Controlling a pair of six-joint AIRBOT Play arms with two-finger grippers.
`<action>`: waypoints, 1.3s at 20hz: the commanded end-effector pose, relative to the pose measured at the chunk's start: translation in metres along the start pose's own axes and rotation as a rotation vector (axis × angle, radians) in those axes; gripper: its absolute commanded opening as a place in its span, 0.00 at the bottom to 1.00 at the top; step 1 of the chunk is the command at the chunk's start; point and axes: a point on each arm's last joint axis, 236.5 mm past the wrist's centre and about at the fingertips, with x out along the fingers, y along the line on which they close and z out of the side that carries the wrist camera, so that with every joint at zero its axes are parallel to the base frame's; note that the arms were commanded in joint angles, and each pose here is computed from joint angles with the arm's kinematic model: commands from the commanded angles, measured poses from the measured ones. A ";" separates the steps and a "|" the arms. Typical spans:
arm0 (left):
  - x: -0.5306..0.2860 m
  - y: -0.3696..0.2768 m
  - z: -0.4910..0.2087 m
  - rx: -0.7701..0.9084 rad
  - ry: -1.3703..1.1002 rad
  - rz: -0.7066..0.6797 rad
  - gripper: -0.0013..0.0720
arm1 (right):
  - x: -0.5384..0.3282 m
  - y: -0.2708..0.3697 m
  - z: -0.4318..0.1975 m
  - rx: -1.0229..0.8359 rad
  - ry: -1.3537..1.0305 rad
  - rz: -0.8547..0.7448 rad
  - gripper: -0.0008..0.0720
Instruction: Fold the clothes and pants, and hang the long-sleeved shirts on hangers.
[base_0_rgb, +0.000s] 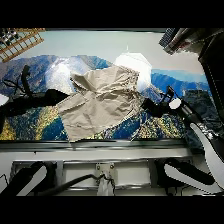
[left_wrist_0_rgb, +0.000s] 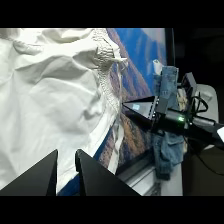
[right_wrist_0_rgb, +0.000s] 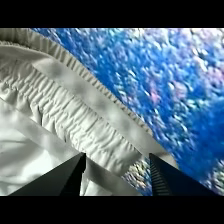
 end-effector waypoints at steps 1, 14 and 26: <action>0.000 -0.001 -0.001 -0.017 0.002 -0.002 0.20 | 0.005 0.003 -0.001 0.010 0.001 0.009 0.63; 0.000 0.000 -0.001 -0.016 0.002 0.000 0.20 | 0.004 -0.004 -0.012 -0.014 0.048 -0.019 0.55; 0.000 0.000 0.000 -0.016 -0.001 0.001 0.20 | 0.010 -0.010 -0.015 -0.008 0.067 -0.036 0.58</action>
